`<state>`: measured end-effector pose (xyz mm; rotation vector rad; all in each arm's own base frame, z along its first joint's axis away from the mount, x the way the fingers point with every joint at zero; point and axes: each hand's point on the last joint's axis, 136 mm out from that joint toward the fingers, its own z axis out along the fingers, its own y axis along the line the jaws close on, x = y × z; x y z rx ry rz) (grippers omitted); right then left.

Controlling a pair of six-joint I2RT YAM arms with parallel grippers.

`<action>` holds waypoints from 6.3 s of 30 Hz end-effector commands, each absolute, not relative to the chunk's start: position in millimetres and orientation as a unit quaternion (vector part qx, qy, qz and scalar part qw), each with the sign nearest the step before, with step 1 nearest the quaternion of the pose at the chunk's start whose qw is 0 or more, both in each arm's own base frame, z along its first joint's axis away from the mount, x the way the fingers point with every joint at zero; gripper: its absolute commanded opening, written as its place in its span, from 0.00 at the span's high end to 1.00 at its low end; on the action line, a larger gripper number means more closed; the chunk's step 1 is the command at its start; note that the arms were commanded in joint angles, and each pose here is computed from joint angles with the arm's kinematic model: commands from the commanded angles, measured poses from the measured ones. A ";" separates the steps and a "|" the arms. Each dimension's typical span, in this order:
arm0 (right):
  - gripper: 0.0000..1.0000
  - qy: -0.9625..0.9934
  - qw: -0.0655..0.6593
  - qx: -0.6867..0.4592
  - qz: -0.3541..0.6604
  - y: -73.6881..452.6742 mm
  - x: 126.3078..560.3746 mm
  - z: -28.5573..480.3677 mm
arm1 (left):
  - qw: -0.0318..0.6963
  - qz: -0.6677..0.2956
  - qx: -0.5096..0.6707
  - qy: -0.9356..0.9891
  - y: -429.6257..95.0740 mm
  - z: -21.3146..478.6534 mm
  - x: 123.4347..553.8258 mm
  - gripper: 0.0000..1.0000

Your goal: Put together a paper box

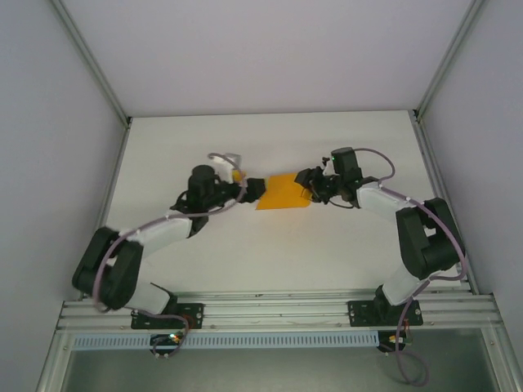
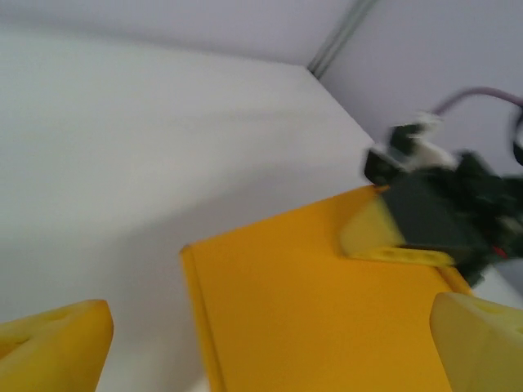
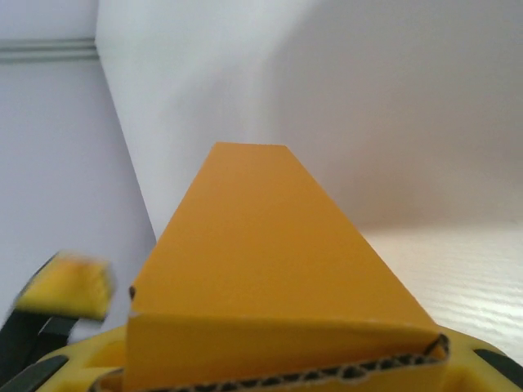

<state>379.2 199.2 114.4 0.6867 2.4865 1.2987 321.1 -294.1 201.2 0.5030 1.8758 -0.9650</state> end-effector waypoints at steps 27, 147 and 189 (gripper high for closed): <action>0.59 0.798 -0.158 0.257 0.522 231.3 331.9 152.8 | 0.485 -0.043 0.601 0.634 -324.4 161.0 275.8 0.21; 1.00 0.942 0.318 -0.086 0.069 210.7 285.8 76.8 | 0.228 -0.118 0.610 0.750 -286.7 135.9 272.6 0.00; 1.00 0.955 0.286 -0.075 0.013 224.2 281.9 77.8 | 0.279 -0.083 0.191 0.937 -217.7 157.4 277.5 1.00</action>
